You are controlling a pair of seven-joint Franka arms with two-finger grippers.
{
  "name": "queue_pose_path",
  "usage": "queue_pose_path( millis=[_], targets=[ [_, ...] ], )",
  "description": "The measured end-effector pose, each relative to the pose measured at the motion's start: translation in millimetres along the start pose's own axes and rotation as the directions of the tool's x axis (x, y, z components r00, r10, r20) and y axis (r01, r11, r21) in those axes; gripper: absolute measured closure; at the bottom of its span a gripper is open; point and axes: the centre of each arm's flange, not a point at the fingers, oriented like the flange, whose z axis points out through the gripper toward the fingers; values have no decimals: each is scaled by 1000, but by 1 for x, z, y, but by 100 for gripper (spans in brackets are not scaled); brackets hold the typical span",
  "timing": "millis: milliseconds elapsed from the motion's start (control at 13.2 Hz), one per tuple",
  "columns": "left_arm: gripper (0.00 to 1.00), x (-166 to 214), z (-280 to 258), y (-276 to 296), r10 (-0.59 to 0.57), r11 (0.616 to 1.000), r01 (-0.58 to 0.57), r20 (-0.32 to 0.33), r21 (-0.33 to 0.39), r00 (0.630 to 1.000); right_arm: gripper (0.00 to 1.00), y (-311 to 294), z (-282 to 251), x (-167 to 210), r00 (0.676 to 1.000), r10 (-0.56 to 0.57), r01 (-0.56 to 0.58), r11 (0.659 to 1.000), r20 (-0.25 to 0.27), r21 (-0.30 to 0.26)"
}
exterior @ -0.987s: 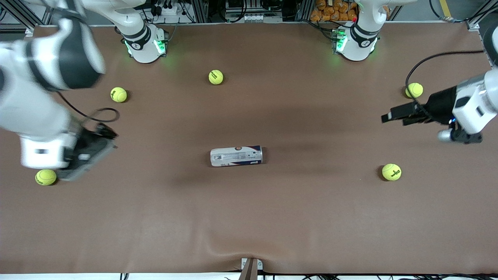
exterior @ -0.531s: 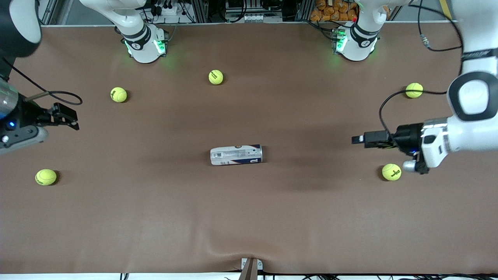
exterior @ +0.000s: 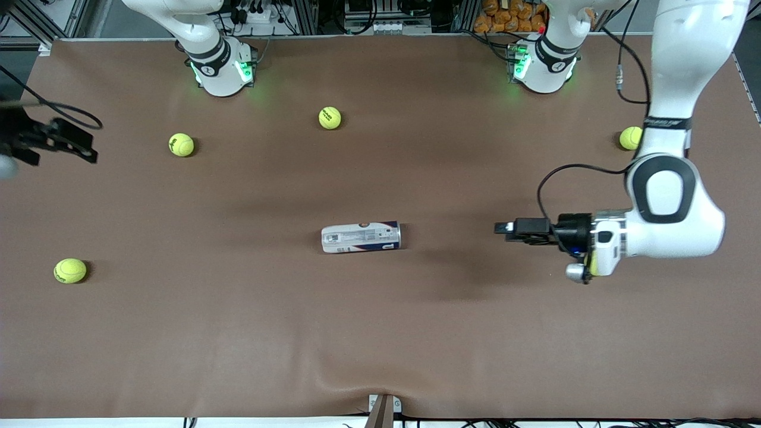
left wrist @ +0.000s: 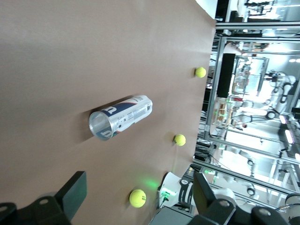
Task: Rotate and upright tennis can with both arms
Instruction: 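Retract the right gripper while the left gripper reaches toward the can, then close the left gripper on the can's open end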
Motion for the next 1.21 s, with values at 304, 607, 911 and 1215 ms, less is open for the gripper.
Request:
queue_pose_path(
  millis=[304,607,911,1215],
  targets=[
    [0,8,58,-50,4,993,-1,23,-121,1000,0,37,-18,-40,997,81,-81,997,-13,11],
    [0,9,113,-66,-10,987,11,7,-163,1000,0,55,-13,-46,983,185,-185,982,3,33],
    [0,8,151,-82,-9,977,2,-34,-213,999,0,45,-8,-46,985,168,-169,984,25,50],
    [0,-2,189,-100,-72,965,58,-48,-255,996,0,41,-7,-46,987,156,-158,986,32,54]
  ],
)
